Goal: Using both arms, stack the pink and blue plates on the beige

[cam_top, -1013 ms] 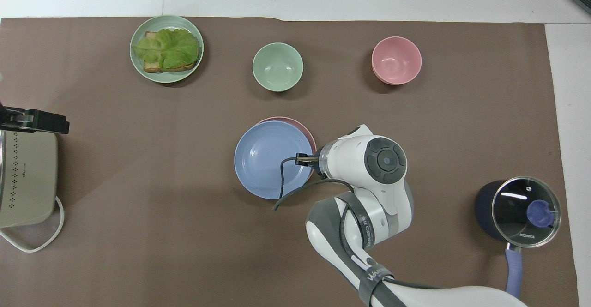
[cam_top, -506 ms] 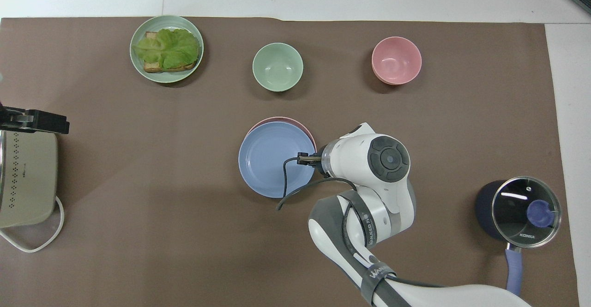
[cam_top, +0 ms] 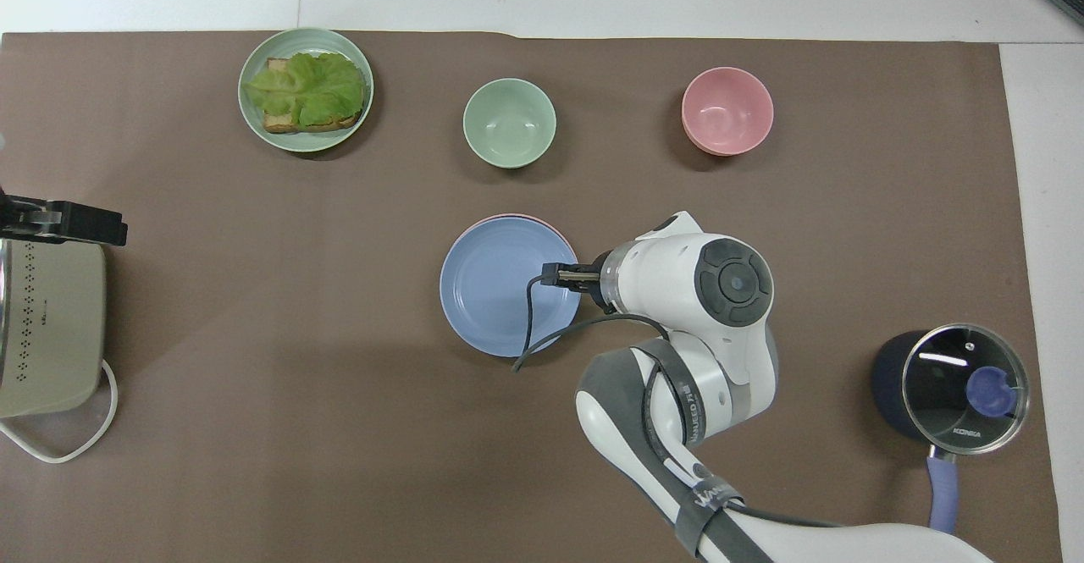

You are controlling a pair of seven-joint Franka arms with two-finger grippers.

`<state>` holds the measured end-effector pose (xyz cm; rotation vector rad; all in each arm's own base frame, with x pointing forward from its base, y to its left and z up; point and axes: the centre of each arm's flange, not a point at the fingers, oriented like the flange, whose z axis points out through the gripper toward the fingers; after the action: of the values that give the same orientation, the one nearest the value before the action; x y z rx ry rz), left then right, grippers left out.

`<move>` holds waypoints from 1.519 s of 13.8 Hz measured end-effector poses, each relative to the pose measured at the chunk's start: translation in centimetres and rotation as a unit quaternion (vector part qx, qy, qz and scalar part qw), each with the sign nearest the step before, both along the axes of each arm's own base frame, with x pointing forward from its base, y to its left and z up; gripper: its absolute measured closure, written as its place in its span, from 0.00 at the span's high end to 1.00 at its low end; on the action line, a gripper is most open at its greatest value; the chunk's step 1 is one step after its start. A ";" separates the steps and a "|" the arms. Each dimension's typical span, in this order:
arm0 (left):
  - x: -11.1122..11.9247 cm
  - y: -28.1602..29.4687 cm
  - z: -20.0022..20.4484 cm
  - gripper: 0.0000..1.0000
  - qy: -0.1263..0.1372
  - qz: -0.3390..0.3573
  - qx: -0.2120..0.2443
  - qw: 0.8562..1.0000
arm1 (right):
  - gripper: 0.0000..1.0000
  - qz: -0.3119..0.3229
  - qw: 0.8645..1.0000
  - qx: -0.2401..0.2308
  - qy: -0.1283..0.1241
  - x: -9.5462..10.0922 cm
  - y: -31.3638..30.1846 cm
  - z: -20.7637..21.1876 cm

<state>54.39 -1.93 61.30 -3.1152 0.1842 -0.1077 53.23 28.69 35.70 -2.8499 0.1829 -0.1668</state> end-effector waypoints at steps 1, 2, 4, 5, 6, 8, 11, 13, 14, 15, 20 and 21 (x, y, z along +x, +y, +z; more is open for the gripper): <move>0.0 0.0 0.0 1.00 0.000 0.000 0.000 1.000 | 0.87 -0.005 1.000 0.002 -0.005 0.4 -0.5 0.6; 0.0 0.0 0.0 1.00 0.000 0.000 0.000 1.000 | 0.88 -0.012 1.000 0.005 -0.010 0.8 -1.2 1.2; 0.0 0.0 0.0 1.00 0.000 0.000 0.000 1.000 | 0.90 -0.029 0.999 0.010 -0.022 1.6 -3.2 2.8; 0.0 0.0 0.0 1.00 0.000 0.000 0.000 1.000 | 0.95 -0.042 0.999 0.012 -0.029 2.1 -4.6 3.8; 0.0 0.0 0.0 1.00 0.000 0.000 0.000 1.000 | 1.00 -0.053 0.998 0.014 -0.032 2.6 -6.3 4.9; 0.0 0.0 0.0 1.00 0.000 0.000 0.000 1.000 | 1.00 -0.067 0.997 0.005 -0.035 3.0 -10.3 7.6; 0.0 0.0 0.0 1.00 0.000 0.000 0.000 1.000 | 1.00 -0.087 0.995 -0.038 -0.041 2.5 -17.3 12.5; 0.0 0.0 0.0 1.00 0.000 0.000 0.000 1.000 | 1.00 -0.103 0.993 -0.052 -0.040 1.4 -21.2 15.6; 0.0 0.0 0.0 1.00 0.000 0.000 0.000 1.000 | 1.00 -0.102 0.993 -0.058 -0.033 0.7 -22.7 17.0; 0.0 0.0 0.0 1.00 0.000 0.000 0.000 1.000 | 1.00 -0.098 0.993 -0.067 -0.026 0.1 -24.1 18.3; 0.0 0.0 0.0 1.00 0.000 0.000 0.000 1.000 | 1.00 -0.079 0.991 -0.111 -0.013 -0.6 -31.0 24.5; 0.0 0.0 0.0 1.00 0.000 0.000 0.000 1.000 | 1.00 -0.076 0.989 -0.123 -0.009 -0.6 -31.2 25.2</move>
<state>54.39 -1.93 61.30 -3.1153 0.1842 -0.1071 52.60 -2.51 60.87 -3.0768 0.4029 -0.2627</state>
